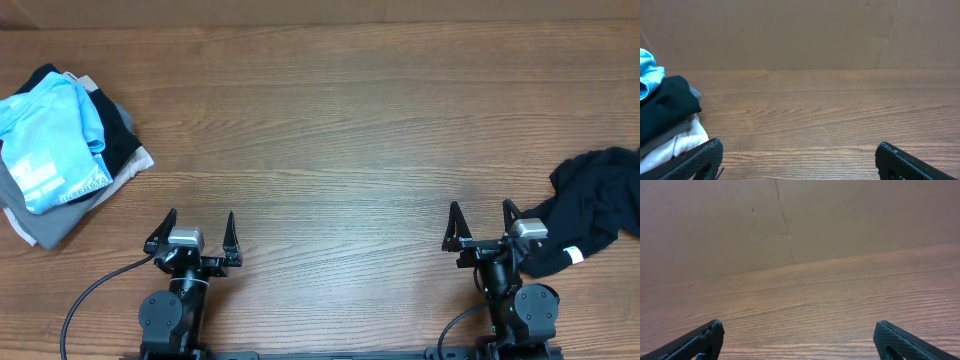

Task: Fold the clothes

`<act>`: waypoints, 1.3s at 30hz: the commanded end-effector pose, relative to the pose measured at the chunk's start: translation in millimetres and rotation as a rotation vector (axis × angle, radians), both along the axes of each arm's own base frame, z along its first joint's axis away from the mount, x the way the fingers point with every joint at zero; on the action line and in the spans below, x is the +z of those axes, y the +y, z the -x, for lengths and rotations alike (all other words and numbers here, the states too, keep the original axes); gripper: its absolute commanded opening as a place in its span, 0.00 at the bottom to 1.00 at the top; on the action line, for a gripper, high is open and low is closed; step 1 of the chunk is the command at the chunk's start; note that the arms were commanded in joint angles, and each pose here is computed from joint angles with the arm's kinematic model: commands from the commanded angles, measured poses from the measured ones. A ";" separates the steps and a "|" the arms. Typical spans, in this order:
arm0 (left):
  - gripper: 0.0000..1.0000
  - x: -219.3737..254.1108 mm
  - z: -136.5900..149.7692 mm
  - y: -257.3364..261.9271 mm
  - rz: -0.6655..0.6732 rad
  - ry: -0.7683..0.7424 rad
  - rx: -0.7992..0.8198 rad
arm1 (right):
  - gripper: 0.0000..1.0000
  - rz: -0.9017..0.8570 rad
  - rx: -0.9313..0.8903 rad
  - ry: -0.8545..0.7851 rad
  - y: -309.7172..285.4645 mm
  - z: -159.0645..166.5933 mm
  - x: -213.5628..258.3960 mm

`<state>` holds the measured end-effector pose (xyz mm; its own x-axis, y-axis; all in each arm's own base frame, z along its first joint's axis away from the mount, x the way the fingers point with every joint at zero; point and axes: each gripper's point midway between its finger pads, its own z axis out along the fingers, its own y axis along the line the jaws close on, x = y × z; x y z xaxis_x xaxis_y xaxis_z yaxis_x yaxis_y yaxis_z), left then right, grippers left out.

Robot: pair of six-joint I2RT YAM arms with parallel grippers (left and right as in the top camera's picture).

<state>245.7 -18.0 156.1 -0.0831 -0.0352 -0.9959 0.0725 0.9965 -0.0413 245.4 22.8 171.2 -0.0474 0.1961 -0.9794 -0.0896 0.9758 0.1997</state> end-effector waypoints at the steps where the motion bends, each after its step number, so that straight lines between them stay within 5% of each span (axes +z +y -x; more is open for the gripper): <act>1: 1.00 -0.1 0.1 0.3 -0.018 -0.005 0.003 | 1.00 0.000 0.001 -0.003 -0.2 -0.2 -1.9; 8: 1.00 -0.4 0.2 -0.2 -0.012 -0.004 0.001 | 1.00 -0.002 0.031 -0.011 5.1 0.4 0.0; 15: 1.00 4.8 1.8 -9.2 0.154 0.005 -0.040 | 1.00 -0.005 0.018 -0.003 2.7 1.3 2.7; 23: 1.00 37.6 15.5 -12.2 0.143 0.025 -0.063 | 1.00 -0.050 -0.036 0.065 -6.3 4.8 23.5; 32: 1.00 78.8 32.3 -2.3 0.032 0.051 -0.021 | 1.00 -0.023 -0.054 0.314 -6.9 -14.9 21.4; 39: 1.00 81.8 14.8 -2.3 0.014 0.308 -0.009 | 1.00 -0.003 -0.098 0.593 -16.0 -54.7 21.2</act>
<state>220.9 -20.9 226.2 -0.3184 -0.0756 -0.9449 0.0702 0.9922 -0.1030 282.5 16.3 176.2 -0.5406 0.2157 -0.8132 0.0836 0.9756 0.2032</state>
